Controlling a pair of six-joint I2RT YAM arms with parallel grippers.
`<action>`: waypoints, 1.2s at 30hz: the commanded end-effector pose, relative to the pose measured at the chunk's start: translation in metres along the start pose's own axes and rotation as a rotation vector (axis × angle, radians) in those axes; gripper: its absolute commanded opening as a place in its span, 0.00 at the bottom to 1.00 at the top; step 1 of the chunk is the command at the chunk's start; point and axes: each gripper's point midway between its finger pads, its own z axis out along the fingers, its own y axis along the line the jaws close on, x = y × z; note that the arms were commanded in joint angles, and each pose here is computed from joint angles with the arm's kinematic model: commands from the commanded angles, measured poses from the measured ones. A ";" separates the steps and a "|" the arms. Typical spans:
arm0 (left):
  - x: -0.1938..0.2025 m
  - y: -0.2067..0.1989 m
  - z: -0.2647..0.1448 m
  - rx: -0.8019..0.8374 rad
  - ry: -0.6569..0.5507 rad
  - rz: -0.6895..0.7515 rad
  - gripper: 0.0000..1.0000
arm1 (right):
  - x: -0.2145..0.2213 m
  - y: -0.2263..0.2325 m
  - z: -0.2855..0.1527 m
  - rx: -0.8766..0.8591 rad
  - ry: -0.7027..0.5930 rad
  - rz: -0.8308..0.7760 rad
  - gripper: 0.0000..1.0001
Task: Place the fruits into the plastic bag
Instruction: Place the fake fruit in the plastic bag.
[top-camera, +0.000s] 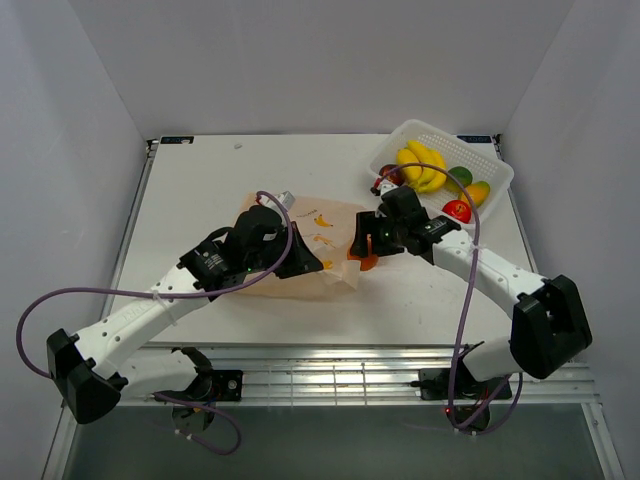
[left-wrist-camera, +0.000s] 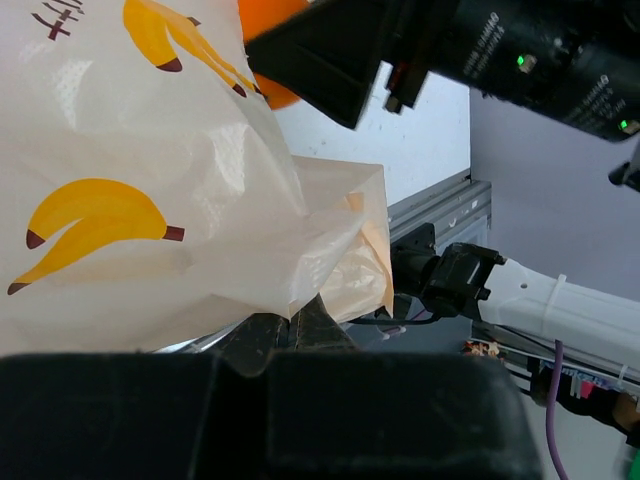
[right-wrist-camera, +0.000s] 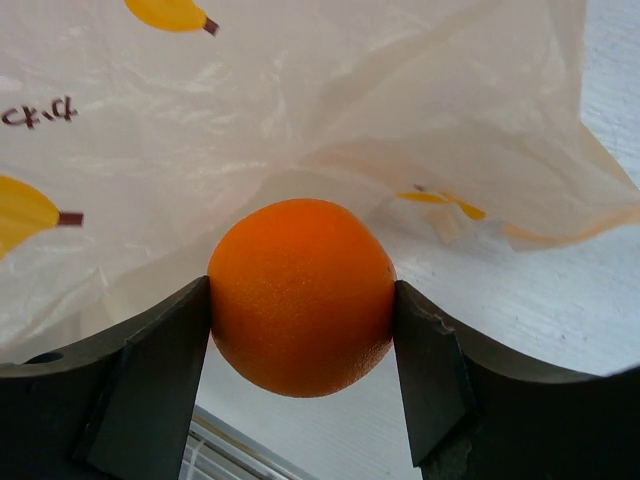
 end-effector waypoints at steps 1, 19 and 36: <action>-0.005 -0.020 -0.008 0.068 0.003 0.028 0.00 | -0.051 0.034 0.012 -0.138 -0.109 -0.038 0.08; -0.017 -0.016 -0.007 0.040 -0.068 -0.005 0.00 | -0.066 0.119 0.045 -0.507 -0.100 -0.096 0.58; -0.022 -0.008 0.002 -0.006 -0.088 -0.007 0.00 | -0.073 0.091 0.006 -0.481 -0.122 -0.160 0.90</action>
